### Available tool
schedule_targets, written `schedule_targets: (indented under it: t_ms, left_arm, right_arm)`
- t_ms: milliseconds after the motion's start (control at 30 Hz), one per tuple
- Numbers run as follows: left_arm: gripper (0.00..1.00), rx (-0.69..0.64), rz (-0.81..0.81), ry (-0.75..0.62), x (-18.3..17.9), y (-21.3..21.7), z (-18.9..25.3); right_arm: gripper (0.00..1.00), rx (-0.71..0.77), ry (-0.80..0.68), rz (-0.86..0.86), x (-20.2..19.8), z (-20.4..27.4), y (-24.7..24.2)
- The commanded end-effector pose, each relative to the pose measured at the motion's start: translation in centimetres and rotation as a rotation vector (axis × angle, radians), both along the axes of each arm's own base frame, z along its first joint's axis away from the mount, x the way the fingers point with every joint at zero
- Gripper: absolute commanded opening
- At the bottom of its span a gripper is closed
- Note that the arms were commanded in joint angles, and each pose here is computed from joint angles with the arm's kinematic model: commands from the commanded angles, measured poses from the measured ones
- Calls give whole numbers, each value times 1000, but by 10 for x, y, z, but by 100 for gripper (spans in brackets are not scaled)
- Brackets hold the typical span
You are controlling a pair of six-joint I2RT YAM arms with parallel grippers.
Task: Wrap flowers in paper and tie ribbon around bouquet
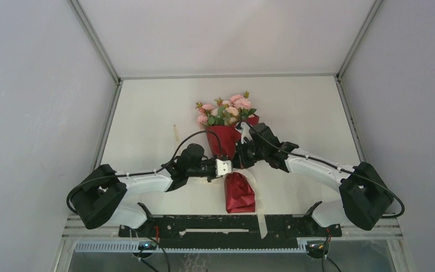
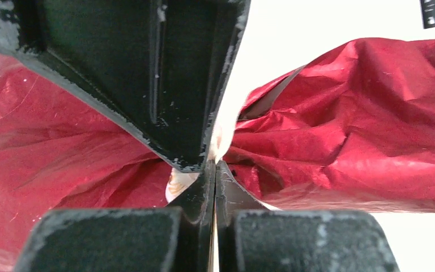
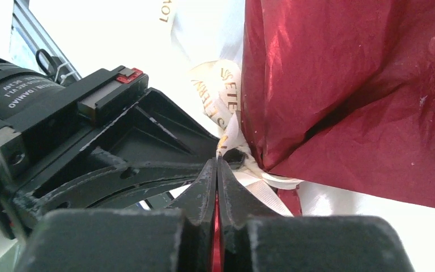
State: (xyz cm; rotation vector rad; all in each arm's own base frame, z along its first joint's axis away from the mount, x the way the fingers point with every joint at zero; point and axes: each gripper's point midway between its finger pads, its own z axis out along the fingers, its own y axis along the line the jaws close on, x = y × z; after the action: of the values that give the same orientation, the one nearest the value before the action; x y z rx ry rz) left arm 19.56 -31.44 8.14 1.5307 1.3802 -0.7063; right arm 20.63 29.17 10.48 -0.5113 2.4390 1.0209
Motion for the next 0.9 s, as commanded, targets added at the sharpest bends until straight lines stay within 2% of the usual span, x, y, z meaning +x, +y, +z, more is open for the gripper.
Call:
schedule_targets:
  t_ms: [0,100,200,233,367,533,867]
  left_arm:
    - [0,-27,81,-68,19,-2,4]
    - [0,-4,78,-71,20,0,-3]
    - [0,9,99,-80,24,2,-7]
    - [0,8,102,-86,25,2,-7]
    - [0,26,82,-93,23,2,-11]
    - [0,24,59,-81,17,1,-12]
    - [0,44,-54,-148,4,2,-15]
  right_arm:
    - [14,61,-15,40,-2,15,7]
    - [31,70,-31,23,6,21,-4]
    - [34,97,-48,-27,28,35,-11]
    - [33,95,-57,-31,32,37,-10]
    - [15,71,-27,1,34,26,1]
    - [6,-24,-6,22,37,3,11]
    - [2,-226,15,22,46,-31,5]
